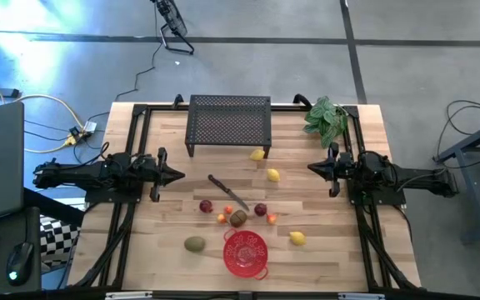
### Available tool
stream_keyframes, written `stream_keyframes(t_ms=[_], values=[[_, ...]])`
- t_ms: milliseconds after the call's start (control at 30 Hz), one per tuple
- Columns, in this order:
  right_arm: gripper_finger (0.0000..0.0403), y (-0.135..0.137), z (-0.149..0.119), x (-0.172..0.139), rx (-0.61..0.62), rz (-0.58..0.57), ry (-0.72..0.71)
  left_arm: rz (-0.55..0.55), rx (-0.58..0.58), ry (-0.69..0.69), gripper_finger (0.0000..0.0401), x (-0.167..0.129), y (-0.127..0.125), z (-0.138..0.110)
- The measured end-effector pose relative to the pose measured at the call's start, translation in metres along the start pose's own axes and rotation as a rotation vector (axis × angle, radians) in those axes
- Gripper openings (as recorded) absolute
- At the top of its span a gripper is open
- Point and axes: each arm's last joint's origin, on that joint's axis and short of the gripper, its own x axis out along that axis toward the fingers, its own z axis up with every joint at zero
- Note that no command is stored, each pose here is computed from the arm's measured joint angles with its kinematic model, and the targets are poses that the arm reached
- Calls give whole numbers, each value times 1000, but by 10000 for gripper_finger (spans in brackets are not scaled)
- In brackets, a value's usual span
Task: Pick & Place Fruit
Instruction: Put the colander on the shelf
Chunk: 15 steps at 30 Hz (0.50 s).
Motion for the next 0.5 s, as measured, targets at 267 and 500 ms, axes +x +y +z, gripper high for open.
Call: stream_keyframes(t_ms=[267,500], values=[[2,0,0,0,0,0,0,86,107,-11,0,0,2,1],[2,0,0,0,0,0,0,97,106,-13,0,0,3,1]])
